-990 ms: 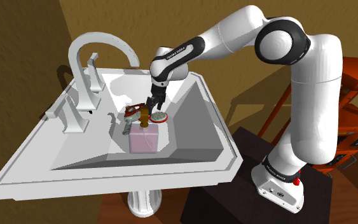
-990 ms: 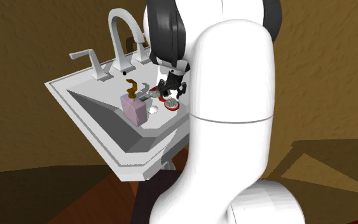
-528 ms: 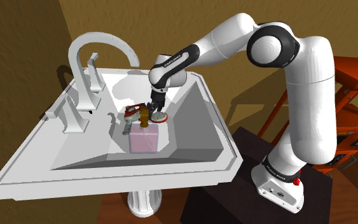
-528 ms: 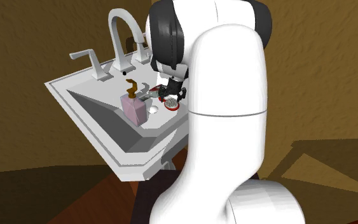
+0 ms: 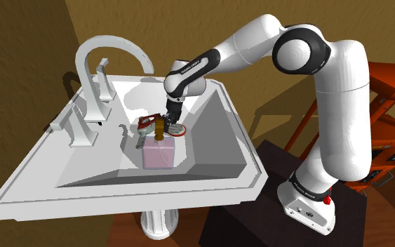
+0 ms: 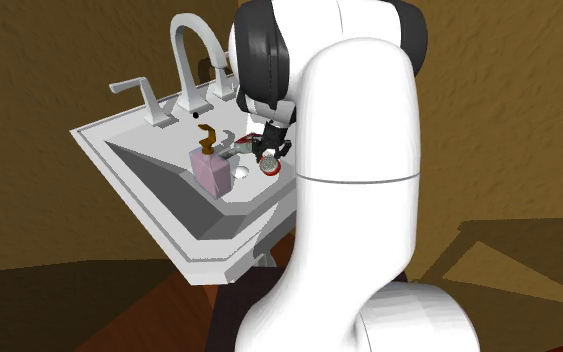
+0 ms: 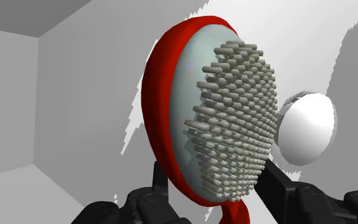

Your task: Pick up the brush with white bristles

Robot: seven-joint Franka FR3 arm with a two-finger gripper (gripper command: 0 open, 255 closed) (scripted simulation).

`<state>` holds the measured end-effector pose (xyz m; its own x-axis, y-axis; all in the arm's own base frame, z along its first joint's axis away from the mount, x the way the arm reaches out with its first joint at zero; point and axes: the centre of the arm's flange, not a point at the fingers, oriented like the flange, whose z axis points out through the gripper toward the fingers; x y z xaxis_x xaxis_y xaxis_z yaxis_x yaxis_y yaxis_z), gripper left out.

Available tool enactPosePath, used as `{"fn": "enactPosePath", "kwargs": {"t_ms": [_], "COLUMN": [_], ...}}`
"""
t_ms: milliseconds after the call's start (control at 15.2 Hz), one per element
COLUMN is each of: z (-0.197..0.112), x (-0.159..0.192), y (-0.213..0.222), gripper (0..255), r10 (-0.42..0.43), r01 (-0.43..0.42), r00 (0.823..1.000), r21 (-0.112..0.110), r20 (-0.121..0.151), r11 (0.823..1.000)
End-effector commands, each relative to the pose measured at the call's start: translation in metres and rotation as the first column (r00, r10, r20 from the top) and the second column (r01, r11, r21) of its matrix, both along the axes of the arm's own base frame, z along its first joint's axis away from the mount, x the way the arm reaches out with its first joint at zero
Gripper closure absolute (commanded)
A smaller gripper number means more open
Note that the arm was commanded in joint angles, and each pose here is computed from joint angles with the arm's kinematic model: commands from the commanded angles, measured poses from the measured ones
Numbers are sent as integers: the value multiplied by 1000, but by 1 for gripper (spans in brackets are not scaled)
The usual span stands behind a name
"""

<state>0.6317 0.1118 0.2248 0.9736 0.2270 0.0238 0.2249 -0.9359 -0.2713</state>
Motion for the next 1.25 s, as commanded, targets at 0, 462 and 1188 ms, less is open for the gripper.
{"fn": "enactPosePath", "kwargs": {"t_ms": [0, 462, 1188], "z": [-2, 30, 79], "x": [-1, 0, 0], "y": [-1, -1, -1], "gripper": [255, 255, 255], "r10": [0, 0, 0], "r01": [0, 0, 0], "r00": [1000, 1000, 1000], "r21": [-1, -1, -1], "r20": [-3, -3, -3], "r11": [1000, 1000, 1000]}}
